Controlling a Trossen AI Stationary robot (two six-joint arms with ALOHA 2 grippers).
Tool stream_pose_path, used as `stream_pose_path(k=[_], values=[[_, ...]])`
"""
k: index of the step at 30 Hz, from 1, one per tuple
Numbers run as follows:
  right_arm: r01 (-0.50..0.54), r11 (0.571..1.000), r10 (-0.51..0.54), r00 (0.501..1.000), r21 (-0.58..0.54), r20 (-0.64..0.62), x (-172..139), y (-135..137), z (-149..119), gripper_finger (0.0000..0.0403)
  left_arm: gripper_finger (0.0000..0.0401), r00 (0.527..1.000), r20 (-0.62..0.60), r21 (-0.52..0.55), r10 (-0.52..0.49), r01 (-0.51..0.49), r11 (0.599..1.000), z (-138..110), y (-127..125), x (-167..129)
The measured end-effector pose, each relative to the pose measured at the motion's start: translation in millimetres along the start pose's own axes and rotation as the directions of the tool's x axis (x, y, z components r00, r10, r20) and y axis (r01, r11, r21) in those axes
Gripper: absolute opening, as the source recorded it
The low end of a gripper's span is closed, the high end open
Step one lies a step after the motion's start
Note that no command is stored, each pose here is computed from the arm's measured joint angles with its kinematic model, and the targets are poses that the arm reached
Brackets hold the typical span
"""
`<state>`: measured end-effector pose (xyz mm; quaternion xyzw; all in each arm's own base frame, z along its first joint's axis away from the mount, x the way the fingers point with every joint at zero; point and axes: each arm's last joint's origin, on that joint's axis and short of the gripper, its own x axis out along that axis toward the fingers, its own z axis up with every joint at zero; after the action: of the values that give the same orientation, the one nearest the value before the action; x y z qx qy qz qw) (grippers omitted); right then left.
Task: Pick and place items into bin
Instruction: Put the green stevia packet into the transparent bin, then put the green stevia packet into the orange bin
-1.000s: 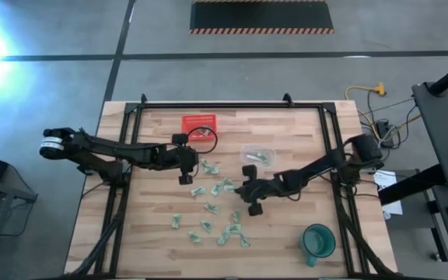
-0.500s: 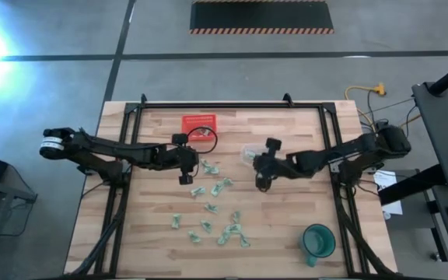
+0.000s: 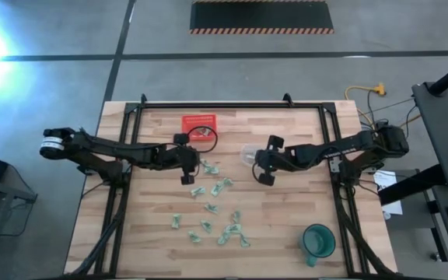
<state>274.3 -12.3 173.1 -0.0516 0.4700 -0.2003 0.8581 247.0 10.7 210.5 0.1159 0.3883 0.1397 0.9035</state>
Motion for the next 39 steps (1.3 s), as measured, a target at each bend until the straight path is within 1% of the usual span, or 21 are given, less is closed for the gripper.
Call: stream_pose_path(k=[4,7,9,13,16,18,22,25,29,39], values=[[0.027,1.0,-0.027,1.0,0.0,0.011,-2.1,-1.6,0.9,0.0095,0.0121,0.999,-0.018,0.012,-0.027,0.027,1.0,-1.7,-2.6,4.6],[0.048,0.999,-0.048,0.998,0.006,0.028,-5.8,-3.6,2.8,0.0125,0.0121,0.997,-0.037,0.08,-0.063,0.066,0.995,-3.5,-5.6,9.9],[0.046,0.999,-0.046,0.998,-0.004,0.052,-11.1,-5.2,5.0,0.0138,0.0121,0.995,-0.049,0.125,-0.087,0.093,0.988,-4.5,-7.6,14.1],[0.034,0.999,-0.031,0.994,-0.028,0.103,-24.3,-5.3,8.0,0.015,0.0121,0.993,-0.068,0.197,-0.095,0.106,0.975,-2.6,-10.4,23.3],[0.023,0.999,-0.019,0.99,-0.028,0.141,-34.7,-5.9,9.4,0.0149,0.0121,0.993,-0.071,0.218,-0.089,0.103,0.971,0.1,-9.1,31.1],[0.012,1.0,-0.008,0.987,-0.025,0.16,-39.9,-5.7,9.5,0.0145,0.0121,0.994,-0.084,0.211,-0.076,0.093,0.973,0.1,-4.9,37.7],[-0.01,0.999,0.017,0.983,-0.037,0.182,-48.1,-1.1,7.1,0.0135,0.0121,0.988,-0.148,0.22,-0.053,0.085,0.972,-7.7,2.5,51.1],[-0.026,0.998,0.037,0.981,-0.058,0.192,-52.6,4.6,5.2,0.0129,0.0121,0.981,-0.187,0.245,-0.049,0.095,0.965,-12.7,4.3,57.4],[-0.039,0.996,0.054,0.979,-0.085,0.195,-55.4,10.3,3.1,0.0121,0.0121,0.976,-0.202,0.268,-0.087,0.141,0.953,-13.6,6.1,63.6],[-0.038,0.995,0.056,0.981,-0.096,0.186,-53.7,11.8,1.4,0.0101,0.0121,0.962,-0.231,0.217,-0.146,0.197,0.956,-14.0,16.7,80.3]])
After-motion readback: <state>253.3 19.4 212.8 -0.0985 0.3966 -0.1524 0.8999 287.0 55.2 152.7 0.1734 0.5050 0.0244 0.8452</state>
